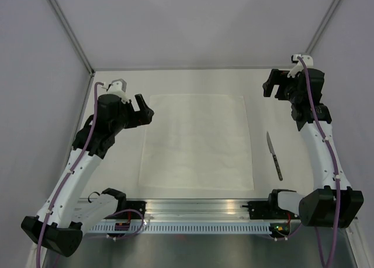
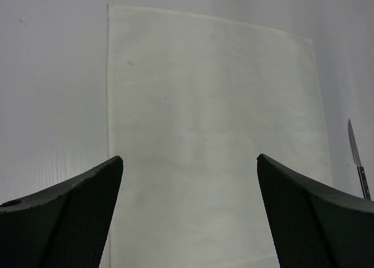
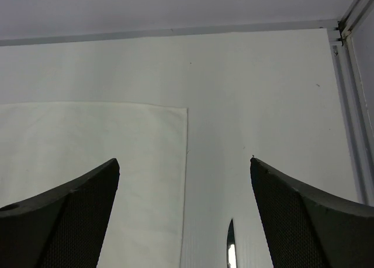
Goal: Fold the napkin, place the utensils inside, and roll it up
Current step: Fold the napkin
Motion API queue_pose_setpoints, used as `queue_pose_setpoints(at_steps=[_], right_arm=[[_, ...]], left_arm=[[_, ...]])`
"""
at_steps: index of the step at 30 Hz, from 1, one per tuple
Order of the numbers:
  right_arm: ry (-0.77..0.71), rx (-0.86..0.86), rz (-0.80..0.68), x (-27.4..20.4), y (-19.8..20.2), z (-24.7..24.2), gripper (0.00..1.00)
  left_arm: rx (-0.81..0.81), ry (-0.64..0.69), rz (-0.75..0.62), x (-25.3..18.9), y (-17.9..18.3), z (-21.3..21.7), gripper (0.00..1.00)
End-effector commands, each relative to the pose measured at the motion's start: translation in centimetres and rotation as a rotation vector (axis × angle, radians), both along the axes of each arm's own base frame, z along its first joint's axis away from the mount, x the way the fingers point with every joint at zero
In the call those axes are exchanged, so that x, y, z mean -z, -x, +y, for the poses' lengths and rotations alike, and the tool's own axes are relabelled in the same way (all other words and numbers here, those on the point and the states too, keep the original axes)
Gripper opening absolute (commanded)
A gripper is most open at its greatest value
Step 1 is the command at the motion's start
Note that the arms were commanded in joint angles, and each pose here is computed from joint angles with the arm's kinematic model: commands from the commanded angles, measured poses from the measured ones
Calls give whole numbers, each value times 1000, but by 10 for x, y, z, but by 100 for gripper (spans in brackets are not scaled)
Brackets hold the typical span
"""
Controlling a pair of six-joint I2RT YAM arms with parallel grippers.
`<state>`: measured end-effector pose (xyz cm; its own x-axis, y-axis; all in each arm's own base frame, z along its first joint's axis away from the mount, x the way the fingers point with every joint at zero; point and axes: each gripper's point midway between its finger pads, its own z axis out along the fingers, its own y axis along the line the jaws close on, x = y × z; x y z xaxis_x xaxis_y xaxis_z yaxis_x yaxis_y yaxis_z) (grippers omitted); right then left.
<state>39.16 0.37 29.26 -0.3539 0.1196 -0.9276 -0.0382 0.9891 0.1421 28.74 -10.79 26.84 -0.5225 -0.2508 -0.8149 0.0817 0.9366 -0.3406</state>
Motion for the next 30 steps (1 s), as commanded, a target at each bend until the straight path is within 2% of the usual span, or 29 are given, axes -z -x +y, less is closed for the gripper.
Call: queue_pose_setpoints(at_steps=[1, 10, 13, 14, 17, 19, 22, 23, 26, 30], right_arm=[[20, -22, -33, -9, 3, 2, 98], [31, -139, 31, 5, 1, 19, 98], [48, -177, 69, 11, -5, 39, 94], [59, -236, 84, 16, -4, 66, 93], [98, -282, 93, 21, -6, 102, 91], [166, -422, 94, 28, 6, 168, 88], [230, -533, 95, 37, 22, 225, 82], [269, -607, 112, 51, 38, 261, 81], [347, -770, 142, 83, 74, 326, 76], [406, -931, 160, 112, 119, 395, 65]], left_arm=[[50, -11, -37, -15, 1, -4, 100], [78, 24, -73, -30, 2, -10, 100], [50, 31, -109, -46, 0, -6, 100], [23, 29, -126, -52, -2, -2, 100], [-13, 50, -201, -88, -3, 4, 100], [-48, 64, -254, -115, -2, 10, 100], [-94, 79, -331, -150, 3, 20, 100], [-105, 79, -339, -155, 5, 23, 100], [-129, 94, -380, -177, 13, 29, 100], [-145, 124, -422, -199, 25, 35, 100]])
